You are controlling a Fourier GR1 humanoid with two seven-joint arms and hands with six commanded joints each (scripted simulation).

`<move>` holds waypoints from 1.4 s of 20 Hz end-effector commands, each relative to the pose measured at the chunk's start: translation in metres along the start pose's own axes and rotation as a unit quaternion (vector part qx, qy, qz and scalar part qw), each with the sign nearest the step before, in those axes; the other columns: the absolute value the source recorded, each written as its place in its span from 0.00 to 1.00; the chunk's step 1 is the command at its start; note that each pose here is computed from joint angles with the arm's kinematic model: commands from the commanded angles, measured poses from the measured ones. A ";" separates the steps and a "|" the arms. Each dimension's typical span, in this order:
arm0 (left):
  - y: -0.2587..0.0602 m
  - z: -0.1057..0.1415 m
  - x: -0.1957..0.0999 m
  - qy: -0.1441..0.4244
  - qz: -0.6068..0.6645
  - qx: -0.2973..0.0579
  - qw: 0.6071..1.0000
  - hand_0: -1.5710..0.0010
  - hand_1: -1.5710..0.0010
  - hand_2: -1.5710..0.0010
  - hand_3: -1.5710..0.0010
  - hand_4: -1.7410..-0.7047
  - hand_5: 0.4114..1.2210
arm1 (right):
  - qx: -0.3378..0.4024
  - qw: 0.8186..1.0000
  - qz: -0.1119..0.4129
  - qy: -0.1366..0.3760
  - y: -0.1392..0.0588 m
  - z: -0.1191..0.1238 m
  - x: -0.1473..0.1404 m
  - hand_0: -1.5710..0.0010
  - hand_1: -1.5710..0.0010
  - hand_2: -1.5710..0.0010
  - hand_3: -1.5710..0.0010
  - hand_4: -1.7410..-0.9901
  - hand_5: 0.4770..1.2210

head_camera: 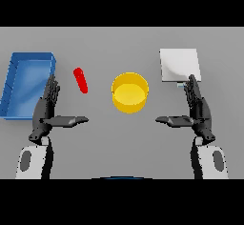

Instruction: Pick up the red beaker and tilt it to pour out 1 green nut into yellow bowl. Pick up the yellow bowl and place it on the metallic measuring scale.

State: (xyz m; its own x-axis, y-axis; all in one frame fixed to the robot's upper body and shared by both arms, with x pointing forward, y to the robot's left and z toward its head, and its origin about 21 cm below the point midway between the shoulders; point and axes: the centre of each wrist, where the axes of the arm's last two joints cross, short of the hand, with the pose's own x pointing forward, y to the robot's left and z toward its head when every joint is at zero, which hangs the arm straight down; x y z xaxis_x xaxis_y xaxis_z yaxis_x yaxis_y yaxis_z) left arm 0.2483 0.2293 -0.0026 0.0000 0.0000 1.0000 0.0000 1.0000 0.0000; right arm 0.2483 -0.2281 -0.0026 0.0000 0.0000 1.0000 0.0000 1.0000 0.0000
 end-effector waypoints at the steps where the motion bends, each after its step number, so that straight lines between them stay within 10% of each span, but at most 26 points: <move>1: 0.000 0.000 0.000 0.000 0.000 0.000 1.000 1.00 1.00 1.00 1.00 0.58 0.31 | 0.000 1.000 0.000 0.000 0.000 0.000 0.000 1.00 1.00 1.00 1.00 0.89 0.14; 6: -0.004 0.004 0.000 -0.003 -0.002 -0.002 1.000 1.00 1.00 1.00 1.00 0.58 0.31 | 0.001 1.000 -0.001 0.000 0.005 0.001 -0.001 1.00 1.00 1.00 1.00 0.89 0.14; 10: -0.009 0.037 0.019 -0.034 -0.087 -0.045 0.995 1.00 1.00 1.00 1.00 0.58 0.31 | 0.016 0.983 0.161 -0.082 0.009 0.022 0.012 1.00 1.00 1.00 1.00 0.90 0.13; 15: -0.008 0.032 0.022 0.000 -0.105 -0.052 0.993 1.00 1.00 1.00 1.00 0.58 0.29 | 0.029 0.984 0.155 -0.077 0.013 0.025 0.017 1.00 1.00 1.00 1.00 0.81 0.17; 28: -0.012 -0.057 -0.005 0.025 -0.115 -0.071 0.991 1.00 1.00 1.00 1.00 0.54 0.28 | 0.042 0.989 0.122 -0.077 0.005 0.019 0.015 1.00 1.00 1.00 1.00 0.68 0.20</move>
State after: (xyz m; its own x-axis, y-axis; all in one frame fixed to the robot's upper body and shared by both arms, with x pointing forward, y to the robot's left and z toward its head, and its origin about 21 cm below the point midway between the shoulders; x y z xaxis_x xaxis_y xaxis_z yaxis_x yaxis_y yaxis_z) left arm 0.3051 0.2175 -0.0076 0.0362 -0.2314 0.9722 0.1461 0.9636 0.2240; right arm 0.2296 -0.2231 0.0127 -0.1607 0.2341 0.9588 -0.0649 0.9668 -0.2470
